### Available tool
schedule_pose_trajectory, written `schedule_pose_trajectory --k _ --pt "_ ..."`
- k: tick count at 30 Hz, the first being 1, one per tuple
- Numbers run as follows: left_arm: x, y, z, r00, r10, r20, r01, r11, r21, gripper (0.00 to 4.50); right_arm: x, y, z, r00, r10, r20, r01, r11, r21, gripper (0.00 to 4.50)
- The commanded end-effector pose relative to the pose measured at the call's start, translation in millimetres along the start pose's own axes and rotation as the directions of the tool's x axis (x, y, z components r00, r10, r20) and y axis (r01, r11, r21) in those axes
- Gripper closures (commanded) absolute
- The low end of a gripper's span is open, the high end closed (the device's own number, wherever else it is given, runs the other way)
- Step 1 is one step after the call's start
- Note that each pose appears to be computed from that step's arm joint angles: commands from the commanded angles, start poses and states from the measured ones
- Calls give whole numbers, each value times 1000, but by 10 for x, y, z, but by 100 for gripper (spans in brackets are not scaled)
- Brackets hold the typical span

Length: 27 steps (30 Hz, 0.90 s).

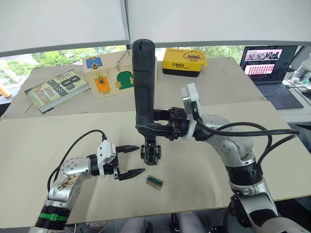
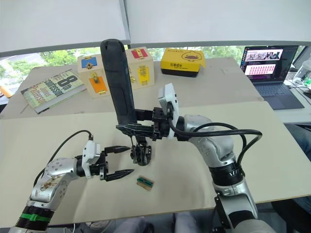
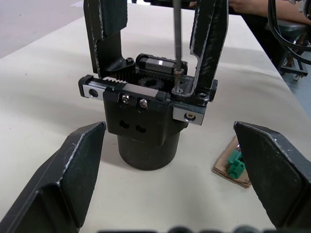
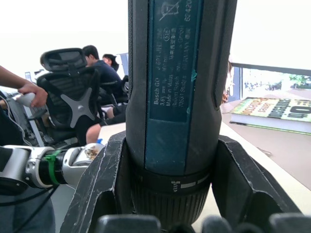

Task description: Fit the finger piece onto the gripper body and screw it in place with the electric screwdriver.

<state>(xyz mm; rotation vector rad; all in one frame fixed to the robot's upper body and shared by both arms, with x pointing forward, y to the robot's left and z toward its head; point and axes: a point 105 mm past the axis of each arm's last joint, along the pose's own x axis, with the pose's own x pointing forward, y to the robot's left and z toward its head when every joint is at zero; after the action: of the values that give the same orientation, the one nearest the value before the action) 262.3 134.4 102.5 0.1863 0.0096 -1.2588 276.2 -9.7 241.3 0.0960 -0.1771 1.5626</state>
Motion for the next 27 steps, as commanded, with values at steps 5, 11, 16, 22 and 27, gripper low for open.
schedule_pose_trajectory --k 5,11,16,22,27 --pt "18 -14 29 1000 -5 11 5 1000 19 0 12 97 320 996 53 70 -47 995 -86 260" --pt "20 -14 29 1000 -2 12 2 1000 17 0 11 64 268 998 41 49 -37 996 -80 260" --pt "21 -14 28 1000 1 12 -1 1000 16 0 24 51 242 998 37 47 -34 997 -72 260" --pt "25 -18 27 1000 1 13 -1 1000 14 0 24 30 183 999 30 29 -29 998 -61 260" --pt "27 -21 22 1000 1 11 -1 1000 14 0 24 27 158 999 30 19 -29 998 -56 260"
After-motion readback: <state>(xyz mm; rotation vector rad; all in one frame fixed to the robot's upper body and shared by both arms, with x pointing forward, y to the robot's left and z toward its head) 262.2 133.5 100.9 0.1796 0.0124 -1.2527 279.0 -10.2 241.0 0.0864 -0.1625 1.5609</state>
